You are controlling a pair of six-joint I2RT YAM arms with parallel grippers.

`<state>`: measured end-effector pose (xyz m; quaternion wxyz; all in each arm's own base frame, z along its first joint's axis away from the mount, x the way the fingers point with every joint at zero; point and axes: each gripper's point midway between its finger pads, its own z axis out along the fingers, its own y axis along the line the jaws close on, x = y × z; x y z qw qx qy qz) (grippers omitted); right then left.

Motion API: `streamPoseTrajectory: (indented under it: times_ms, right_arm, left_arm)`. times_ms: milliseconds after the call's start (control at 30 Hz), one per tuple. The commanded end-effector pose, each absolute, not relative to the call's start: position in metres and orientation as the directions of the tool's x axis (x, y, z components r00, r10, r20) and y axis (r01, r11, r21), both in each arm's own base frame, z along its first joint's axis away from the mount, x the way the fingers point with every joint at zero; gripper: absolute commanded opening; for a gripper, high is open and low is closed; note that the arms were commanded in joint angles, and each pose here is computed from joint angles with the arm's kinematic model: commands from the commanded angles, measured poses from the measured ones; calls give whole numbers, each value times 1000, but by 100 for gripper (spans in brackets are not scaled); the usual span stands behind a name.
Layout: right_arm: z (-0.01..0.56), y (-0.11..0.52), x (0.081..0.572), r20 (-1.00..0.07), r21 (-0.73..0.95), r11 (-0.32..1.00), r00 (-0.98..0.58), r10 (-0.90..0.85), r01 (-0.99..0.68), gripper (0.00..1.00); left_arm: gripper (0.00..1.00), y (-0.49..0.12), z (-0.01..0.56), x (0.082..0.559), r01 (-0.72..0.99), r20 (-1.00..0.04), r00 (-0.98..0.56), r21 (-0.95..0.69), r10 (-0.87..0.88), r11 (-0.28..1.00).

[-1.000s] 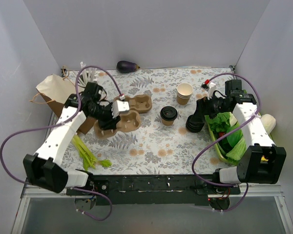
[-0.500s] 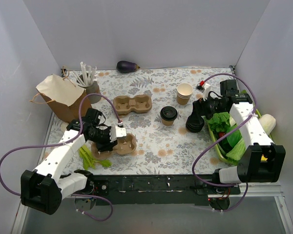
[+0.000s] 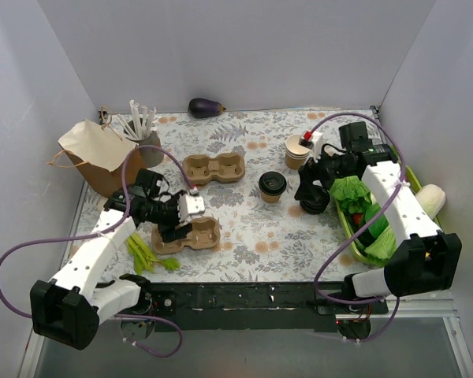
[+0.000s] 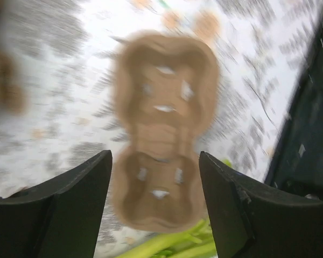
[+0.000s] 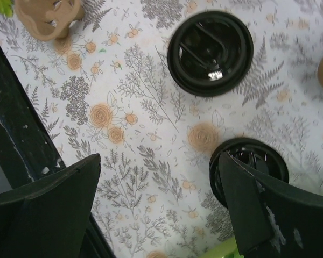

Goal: Pack the takeout coffee

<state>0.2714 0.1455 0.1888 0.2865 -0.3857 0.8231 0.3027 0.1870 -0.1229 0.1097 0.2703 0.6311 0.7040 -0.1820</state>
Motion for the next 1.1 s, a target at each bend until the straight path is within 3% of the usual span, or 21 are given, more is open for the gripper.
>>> streamPoseTrajectory:
  times_ms: [0,33,100,200,333,533,667,1067]
  right_arm:
    - [207,171,270,-734,115,375,-333,-592,-920,98]
    - [206,175,269,-731,107,361,-320,-603,-926,98]
    - [202,182,269,-729,110,347,-313,-609,-932,98]
    - [199,190,271,-729,153,352,-346,-590,-923,98]
    - [201,197,277,-735,162,348,-348,-582,-923,98]
    - [201,203,280,-740,190,344,-364,-566,-920,98]
    - [199,205,275,-744,210,341,-376,-553,-917,98]
    - [196,203,270,-745,209,351,-381,-548,-913,98]
  left_arm:
    - [66,-154,249,278,834,-830,-127,207,544,511]
    - [66,-154,270,291,772,-863,-211,141,459,620]
    - [71,-136,317,331,612,-884,-245,179,399,771]
    - [71,-97,348,366,413,-887,-311,196,340,889]
    - [73,-8,379,390,101,-912,-356,180,204,978]
    - [74,122,414,396,-261,-931,-364,76,-25,962]
    - [74,157,391,408,-291,-899,-432,59,-76,955]
    - [76,223,322,440,-285,-790,-613,229,7,931]
